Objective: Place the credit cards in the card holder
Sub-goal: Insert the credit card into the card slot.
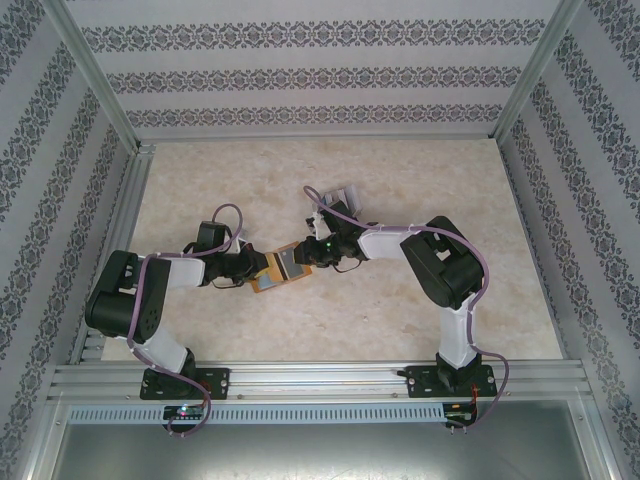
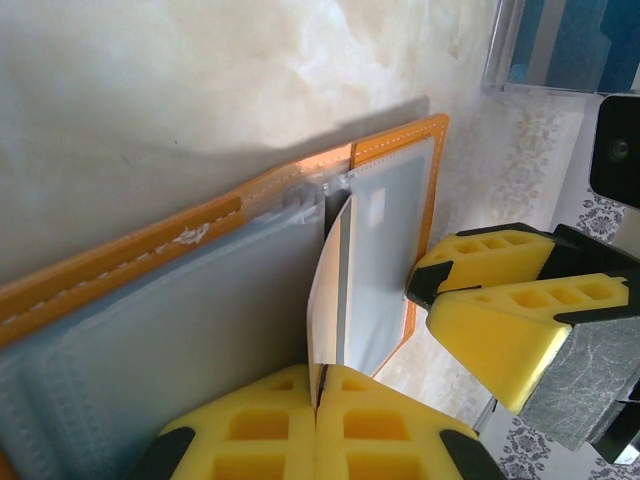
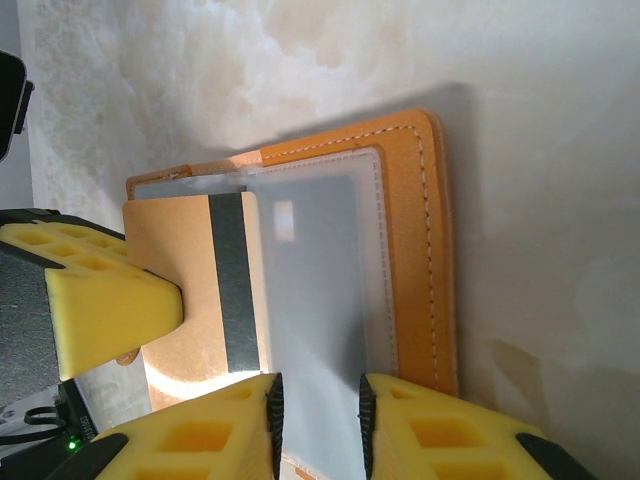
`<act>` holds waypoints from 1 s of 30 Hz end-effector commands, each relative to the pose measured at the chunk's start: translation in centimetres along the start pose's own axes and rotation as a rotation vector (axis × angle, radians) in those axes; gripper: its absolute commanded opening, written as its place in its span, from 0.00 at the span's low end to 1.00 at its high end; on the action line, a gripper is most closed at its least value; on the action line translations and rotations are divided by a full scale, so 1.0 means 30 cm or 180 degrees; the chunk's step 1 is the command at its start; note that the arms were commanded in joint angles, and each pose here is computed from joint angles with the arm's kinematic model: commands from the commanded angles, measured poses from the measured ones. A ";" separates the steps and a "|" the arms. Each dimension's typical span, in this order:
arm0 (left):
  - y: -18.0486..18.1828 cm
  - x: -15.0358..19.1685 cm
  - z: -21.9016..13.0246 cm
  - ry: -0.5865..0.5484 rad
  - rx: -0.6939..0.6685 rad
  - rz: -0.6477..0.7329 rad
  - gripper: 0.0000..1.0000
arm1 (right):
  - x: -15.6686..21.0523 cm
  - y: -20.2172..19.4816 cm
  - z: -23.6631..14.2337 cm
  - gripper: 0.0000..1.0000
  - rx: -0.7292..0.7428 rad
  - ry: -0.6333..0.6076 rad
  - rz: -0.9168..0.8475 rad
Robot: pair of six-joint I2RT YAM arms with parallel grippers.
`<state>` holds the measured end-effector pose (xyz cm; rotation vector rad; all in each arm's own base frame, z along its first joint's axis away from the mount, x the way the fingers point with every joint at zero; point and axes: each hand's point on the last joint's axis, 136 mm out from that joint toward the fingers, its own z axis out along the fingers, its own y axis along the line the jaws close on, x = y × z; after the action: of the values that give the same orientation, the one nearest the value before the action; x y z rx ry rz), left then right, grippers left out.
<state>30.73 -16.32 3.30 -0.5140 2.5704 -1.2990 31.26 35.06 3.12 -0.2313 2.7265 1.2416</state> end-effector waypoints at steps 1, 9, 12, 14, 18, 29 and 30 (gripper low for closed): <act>0.066 0.013 0.002 0.0001 -0.0195 -0.0050 0.00 | 0.003 -0.006 0.000 0.30 0.0028 -0.0011 -0.0005; 0.090 -0.012 0.021 -0.0114 -0.0208 -0.0100 0.00 | 0.011 0.002 0.007 0.30 0.0010 0.0008 -0.0013; 0.102 -0.022 0.025 -0.0174 -0.0231 -0.0138 0.00 | 0.014 0.000 0.005 0.30 0.0023 0.0010 -0.0007; 0.101 -0.026 0.026 -0.0211 -0.0203 -0.0146 0.00 | 0.015 0.002 0.006 0.30 0.0015 0.0012 -0.0006; 0.102 -0.037 0.005 -0.0247 -0.0365 -0.0032 0.00 | 0.017 -0.001 0.006 0.30 0.0020 0.0021 -0.0004; 0.089 -0.021 0.040 -0.0277 -0.0259 -0.0107 0.00 | 0.010 0.010 0.013 0.30 0.0000 0.0035 -0.0012; 0.088 -0.019 0.047 -0.0263 -0.0267 -0.0110 0.00 | 0.008 0.012 0.013 0.30 -0.0003 0.0036 -0.0014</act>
<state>31.75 -16.24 2.78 -0.5295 2.5120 -1.2577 31.28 35.12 3.16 -0.2283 2.7251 1.2436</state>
